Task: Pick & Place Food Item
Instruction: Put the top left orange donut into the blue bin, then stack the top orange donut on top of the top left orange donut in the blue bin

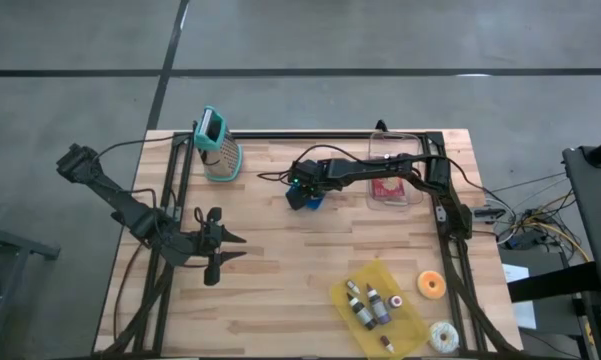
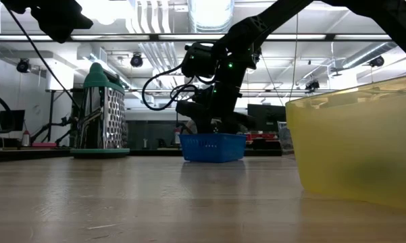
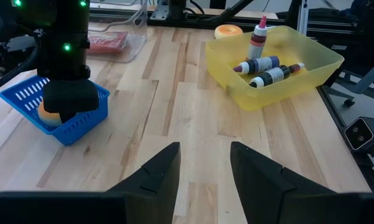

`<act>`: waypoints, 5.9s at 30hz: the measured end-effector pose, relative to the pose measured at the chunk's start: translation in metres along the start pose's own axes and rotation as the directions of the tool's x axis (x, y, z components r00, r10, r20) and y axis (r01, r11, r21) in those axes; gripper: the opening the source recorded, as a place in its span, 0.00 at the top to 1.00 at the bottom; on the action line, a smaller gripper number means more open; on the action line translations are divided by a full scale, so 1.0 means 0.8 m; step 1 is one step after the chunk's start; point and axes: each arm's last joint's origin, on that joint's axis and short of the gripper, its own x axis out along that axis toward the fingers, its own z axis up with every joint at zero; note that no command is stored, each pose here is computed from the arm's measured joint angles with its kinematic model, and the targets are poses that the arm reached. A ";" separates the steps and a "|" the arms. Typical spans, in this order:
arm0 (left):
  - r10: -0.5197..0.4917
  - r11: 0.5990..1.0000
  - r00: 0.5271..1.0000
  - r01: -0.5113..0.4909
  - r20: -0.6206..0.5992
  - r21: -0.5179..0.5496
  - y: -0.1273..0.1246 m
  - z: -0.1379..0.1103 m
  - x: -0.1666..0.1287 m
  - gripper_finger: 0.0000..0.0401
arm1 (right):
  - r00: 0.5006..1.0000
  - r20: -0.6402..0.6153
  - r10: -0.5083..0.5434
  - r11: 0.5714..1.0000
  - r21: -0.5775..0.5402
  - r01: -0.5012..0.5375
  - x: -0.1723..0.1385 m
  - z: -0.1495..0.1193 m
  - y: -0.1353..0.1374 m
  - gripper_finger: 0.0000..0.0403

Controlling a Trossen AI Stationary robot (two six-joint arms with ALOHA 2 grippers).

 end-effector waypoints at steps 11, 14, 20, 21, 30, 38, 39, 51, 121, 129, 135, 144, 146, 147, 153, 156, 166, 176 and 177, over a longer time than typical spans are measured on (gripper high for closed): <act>0.000 1.000 1.000 0.000 0.000 0.000 0.000 0.000 0.000 0.63 | 1.000 0.015 0.016 1.000 0.009 -0.016 -0.007 0.006 0.004 0.56; 0.000 1.000 1.000 0.000 0.000 0.000 0.000 0.000 0.000 0.63 | 0.999 0.036 0.035 0.999 0.015 -0.036 -0.015 0.013 0.008 0.58; 0.000 1.000 1.000 0.000 0.000 0.000 0.000 0.000 0.000 0.63 | 0.997 0.054 0.057 0.998 0.009 -0.057 -0.031 0.025 0.017 0.62; 0.000 1.000 1.000 0.000 0.000 0.000 0.000 0.000 0.000 0.63 | 0.997 0.050 0.053 0.999 0.008 -0.054 -0.035 0.027 0.017 0.63; 0.000 1.000 1.000 0.000 0.000 0.000 0.000 0.000 0.000 0.63 | 0.999 -0.011 0.038 0.999 -0.029 -0.038 -0.075 0.042 0.025 0.67; 0.000 1.000 1.000 0.000 0.000 0.000 0.000 0.000 0.000 0.63 | 0.969 -0.247 -0.009 0.999 -0.051 -0.004 -0.130 0.027 0.030 0.69; 0.000 1.000 1.000 0.000 0.000 0.000 0.000 0.000 0.000 0.63 | 0.965 -0.262 -0.021 0.998 -0.065 0.004 -0.138 0.023 0.032 0.69; -0.001 1.000 1.000 0.001 0.000 -0.004 0.000 0.000 0.000 0.63 | 0.949 -0.305 -0.081 0.987 -0.156 0.035 -0.220 -0.066 0.095 0.67; -0.001 0.998 1.000 0.001 0.000 -0.066 0.000 0.000 0.000 0.63 | 0.945 -0.195 -0.262 0.881 0.352 0.317 -0.297 -0.385 -0.051 0.72; -0.001 0.998 1.000 0.001 0.000 -0.065 0.000 0.000 0.000 0.63 | 0.898 -0.311 -0.312 0.864 0.300 0.404 -0.276 -0.417 -0.068 0.70; -0.001 0.998 1.000 0.001 0.000 -0.065 0.000 0.000 0.000 0.63 | 0.914 -0.351 -0.202 0.901 0.300 0.314 -0.258 -0.438 -0.066 0.70; -0.001 0.998 1.000 0.001 0.000 -0.065 0.000 0.000 0.000 0.63 | 0.912 -0.338 -0.231 0.897 0.289 0.334 -0.243 -0.442 -0.077 0.71; -0.001 0.998 1.000 0.001 0.000 -0.065 0.000 0.000 0.000 0.63 | 0.913 -0.341 -0.226 0.900 0.286 0.330 -0.243 -0.443 -0.077 0.71; -0.001 0.998 1.000 0.001 0.000 -0.065 0.000 0.000 0.000 0.63 | 0.913 -0.340 -0.227 0.901 0.282 0.329 -0.243 -0.444 -0.077 0.71; -0.001 0.998 1.000 0.001 0.000 -0.065 0.000 0.000 0.000 0.63 | 0.912 -0.334 -0.239 0.901 0.273 0.336 -0.238 -0.447 -0.082 0.71; -0.001 0.998 1.000 0.001 0.000 -0.065 0.000 0.000 0.000 0.63 | 0.913 -0.338 -0.230 0.903 0.276 0.329 -0.239 -0.447 -0.081 0.71; -0.001 0.998 1.000 0.001 0.000 -0.065 0.000 0.000 0.000 0.63 | 0.914 -0.343 -0.217 0.906 0.277 0.319 -0.270 -0.439 -0.066 0.71; -0.001 0.998 1.000 0.001 0.000 -0.065 0.000 0.000 0.000 0.63 | 0.921 -0.302 -0.246 0.905 0.269 0.330 -0.286 -0.426 -0.076 0.71; -0.001 0.998 1.000 0.001 0.000 -0.065 0.000 0.000 0.000 0.63 | 0.922 -0.307 -0.234 0.906 0.274 0.322 -0.286 -0.425 -0.078 0.71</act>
